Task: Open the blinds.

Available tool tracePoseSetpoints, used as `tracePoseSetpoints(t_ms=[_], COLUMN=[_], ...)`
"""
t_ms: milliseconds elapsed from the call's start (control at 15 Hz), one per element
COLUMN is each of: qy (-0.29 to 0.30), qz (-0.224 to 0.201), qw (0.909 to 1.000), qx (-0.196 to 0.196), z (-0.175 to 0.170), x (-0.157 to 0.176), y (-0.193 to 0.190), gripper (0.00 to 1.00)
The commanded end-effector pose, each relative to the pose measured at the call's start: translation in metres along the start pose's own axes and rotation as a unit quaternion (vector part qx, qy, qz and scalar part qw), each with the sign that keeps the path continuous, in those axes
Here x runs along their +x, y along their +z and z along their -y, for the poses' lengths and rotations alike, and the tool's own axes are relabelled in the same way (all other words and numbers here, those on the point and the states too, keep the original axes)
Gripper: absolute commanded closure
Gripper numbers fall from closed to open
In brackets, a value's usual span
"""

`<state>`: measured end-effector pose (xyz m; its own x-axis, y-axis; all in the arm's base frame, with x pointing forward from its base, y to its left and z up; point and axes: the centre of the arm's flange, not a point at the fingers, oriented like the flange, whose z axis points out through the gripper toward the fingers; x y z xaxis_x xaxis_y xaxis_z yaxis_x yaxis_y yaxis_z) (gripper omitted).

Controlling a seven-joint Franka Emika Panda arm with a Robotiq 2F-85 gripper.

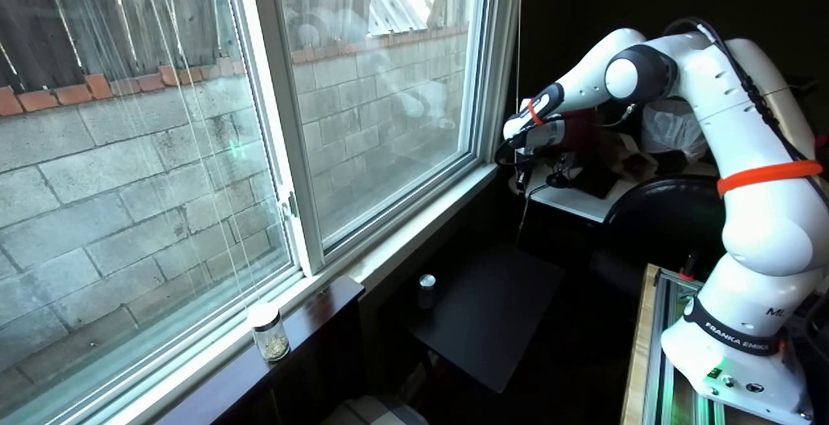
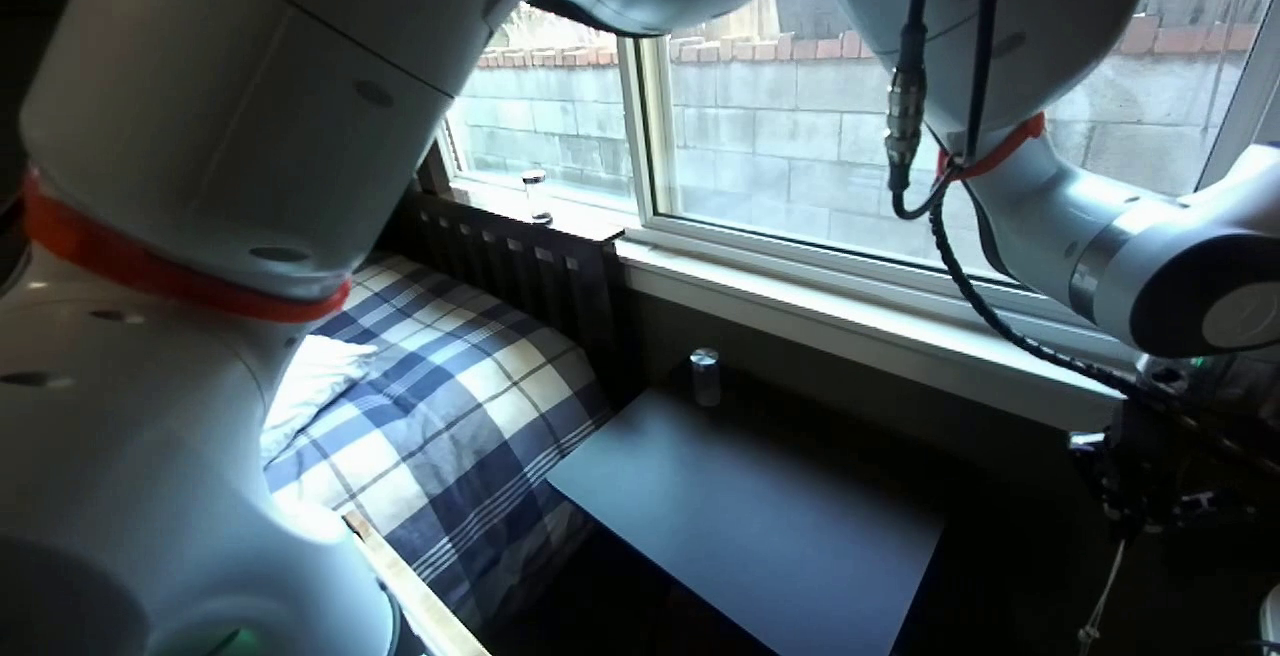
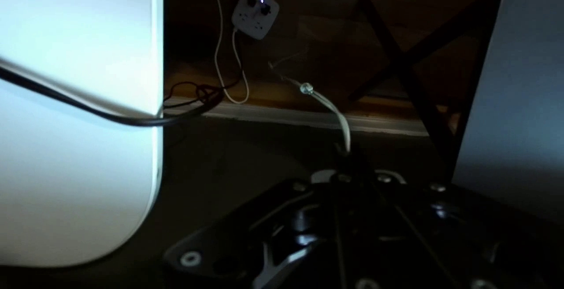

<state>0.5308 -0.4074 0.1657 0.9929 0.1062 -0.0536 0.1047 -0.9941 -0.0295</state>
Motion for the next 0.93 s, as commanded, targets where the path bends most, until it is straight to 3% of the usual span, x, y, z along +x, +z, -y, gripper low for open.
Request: tracePoseSetpoints(t_ms=[0,267,600,667,733,867], qy=[0.017,0.022,0.006,0.0,-0.002,-0.008], qz=[0.052,0.07,0.067,0.066,0.063,0.069], qw=[0.9985,0.9973,0.9976,0.9977,0.9979,0.9976], qx=[-0.007,-0.008,-0.015,-0.014,-0.011,-0.001], z=[-0.024,-0.033,-0.03,-0.028,-0.026,-0.019], x=[-0.001,-0.002,0.004,0.005,0.006,0.003], y=[0.075,0.096,0.087,0.084,0.08,0.083], gripper=[1.0,1.0,1.0,0.73,0.72,0.59])
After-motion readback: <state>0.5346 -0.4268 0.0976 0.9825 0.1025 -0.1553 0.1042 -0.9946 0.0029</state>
